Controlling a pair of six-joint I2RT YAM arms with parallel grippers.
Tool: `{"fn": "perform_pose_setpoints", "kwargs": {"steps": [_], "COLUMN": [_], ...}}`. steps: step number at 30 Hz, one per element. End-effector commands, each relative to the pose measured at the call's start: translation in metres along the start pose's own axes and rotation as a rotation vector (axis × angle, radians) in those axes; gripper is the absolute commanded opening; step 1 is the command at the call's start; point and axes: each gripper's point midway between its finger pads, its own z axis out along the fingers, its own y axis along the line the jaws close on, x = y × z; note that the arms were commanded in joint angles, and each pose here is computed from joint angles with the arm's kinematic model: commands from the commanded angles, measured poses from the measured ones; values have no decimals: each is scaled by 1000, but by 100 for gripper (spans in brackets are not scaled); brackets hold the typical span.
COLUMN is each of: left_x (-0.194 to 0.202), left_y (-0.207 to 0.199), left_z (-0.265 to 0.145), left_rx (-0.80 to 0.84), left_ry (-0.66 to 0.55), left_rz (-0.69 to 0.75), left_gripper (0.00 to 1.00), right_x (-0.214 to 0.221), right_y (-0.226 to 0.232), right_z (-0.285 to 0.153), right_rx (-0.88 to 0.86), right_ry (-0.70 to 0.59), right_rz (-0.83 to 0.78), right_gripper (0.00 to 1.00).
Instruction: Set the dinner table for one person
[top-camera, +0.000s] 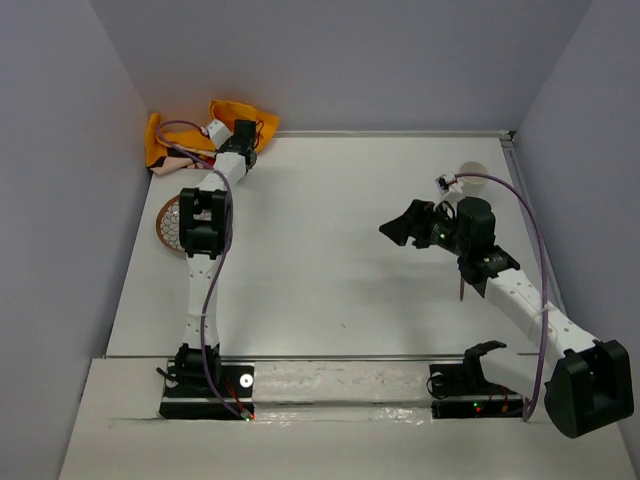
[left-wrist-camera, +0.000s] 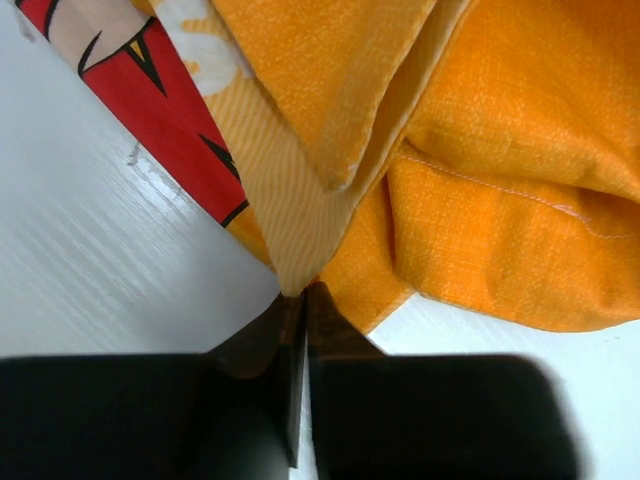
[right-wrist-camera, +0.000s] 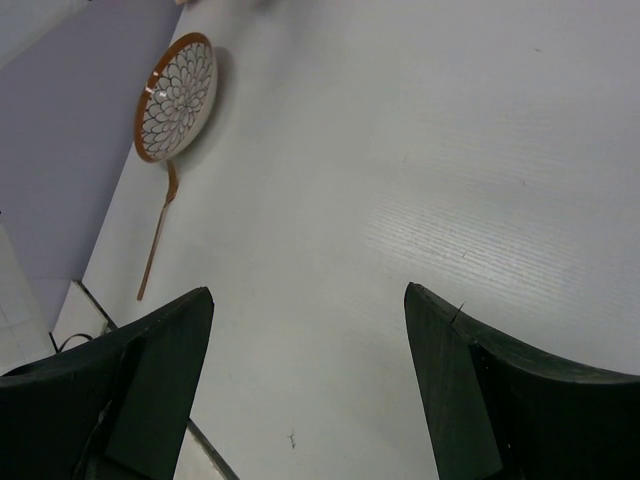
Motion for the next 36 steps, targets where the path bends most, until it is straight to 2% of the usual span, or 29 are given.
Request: {"fn": "perform_pose_setpoints", "kwargs": {"steps": [1, 6, 8, 9, 13, 16, 21, 23, 24, 25, 26, 29, 31, 32, 34, 36], "left_x": [9, 23, 42, 64, 108, 141, 202, 212, 230, 234, 235, 240, 230, 218, 197, 175], "left_y": [-15, -64, -100, -121, -162, -167, -148, -150, -139, -139, -144, -153, -165, -166, -161, -144], "left_z": [-8, -39, -75, -100, -169, -210, -262, -284, -296, -305, -316, -355, -384, -392, -385, -371], "left_rx": [64, 188, 293, 350, 545, 642, 680, 726, 732, 753, 791, 865, 929, 950, 932, 891], "left_ry": [66, 52, 60, 75, 136, 211, 313, 335, 365, 376, 384, 382, 363, 338, 259, 179], "left_rz": [-2, 81, 126, 159, 131, 65, 20, -63, -57, -76, -104, -77, -72, -68, -58, 5], "left_gripper": [0, 0, 0, 0, 0, 0, 0, 0, 4, 12, 15, 16, 26, 43, 66, 83], "right_x": [-29, -32, -34, -35, -37, -34, -31, -27, -28, -25, -25, -21, -18, -17, -13, -10], "right_y": [24, 17, 11, 9, 3, -8, -34, -47, -48, -53, -58, -68, -71, -73, -78, -82], "right_z": [-2, 2, 3, 3, 1, -3, -14, -20, -25, -28, -31, -36, -36, -36, -32, -26], "right_rx": [-64, -32, -2, 8, 55, 112, 255, 325, 343, 363, 390, 438, 446, 455, 468, 473], "right_ry": [-77, -87, -99, -103, -120, -122, -152, -157, -167, -172, -186, -206, -202, -201, -186, -166], "right_rz": [-56, -59, -54, -51, -37, -33, -30, -21, -18, -13, -4, 20, 29, 32, 42, 42], "right_gripper": [82, 82, 82, 82, 82, 82, 81, 79, 77, 75, 73, 68, 65, 64, 64, 61]}}
